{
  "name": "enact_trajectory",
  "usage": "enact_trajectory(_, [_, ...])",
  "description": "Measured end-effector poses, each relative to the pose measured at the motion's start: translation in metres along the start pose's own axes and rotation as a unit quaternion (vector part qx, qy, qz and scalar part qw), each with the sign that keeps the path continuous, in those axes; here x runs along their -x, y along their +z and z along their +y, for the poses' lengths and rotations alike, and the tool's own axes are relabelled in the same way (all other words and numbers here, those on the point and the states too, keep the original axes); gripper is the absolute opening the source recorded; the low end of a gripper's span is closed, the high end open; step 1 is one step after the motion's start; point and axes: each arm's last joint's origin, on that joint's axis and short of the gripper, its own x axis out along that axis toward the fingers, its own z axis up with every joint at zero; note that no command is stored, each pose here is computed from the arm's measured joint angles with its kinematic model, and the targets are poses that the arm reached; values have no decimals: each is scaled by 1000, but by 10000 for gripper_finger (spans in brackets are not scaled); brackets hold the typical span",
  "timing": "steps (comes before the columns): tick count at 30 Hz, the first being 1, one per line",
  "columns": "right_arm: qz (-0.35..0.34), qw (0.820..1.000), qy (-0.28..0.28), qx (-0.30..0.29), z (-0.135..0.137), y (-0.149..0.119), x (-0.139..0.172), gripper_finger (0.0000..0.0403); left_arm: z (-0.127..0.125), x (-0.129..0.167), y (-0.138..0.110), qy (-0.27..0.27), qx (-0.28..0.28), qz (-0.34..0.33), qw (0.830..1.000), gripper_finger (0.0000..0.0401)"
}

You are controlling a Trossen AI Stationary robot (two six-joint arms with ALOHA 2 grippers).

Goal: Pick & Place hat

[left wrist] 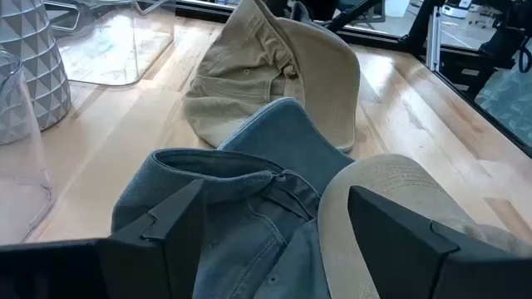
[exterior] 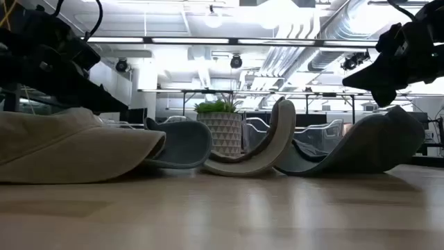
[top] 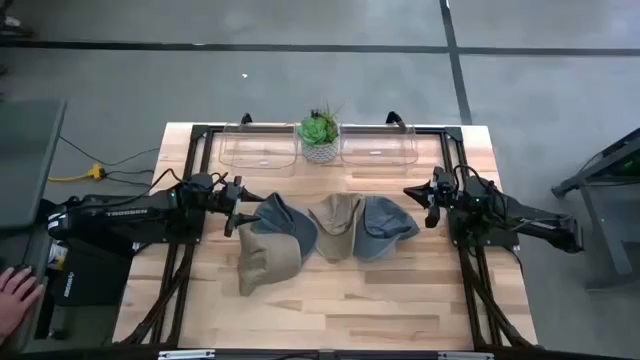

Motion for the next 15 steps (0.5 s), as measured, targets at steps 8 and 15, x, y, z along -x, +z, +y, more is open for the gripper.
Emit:
enact_trajectory(8, [0, 1000, 0, 0, 0, 0, 0, 5, 0, 0, 0, 2, 0, 0, 1000, 252])
enact_trajectory(15, [0, 1000, 0, 0, 0, 0, 0, 5, 0, 0, 0, 2, 0, 0, 1000, 252])
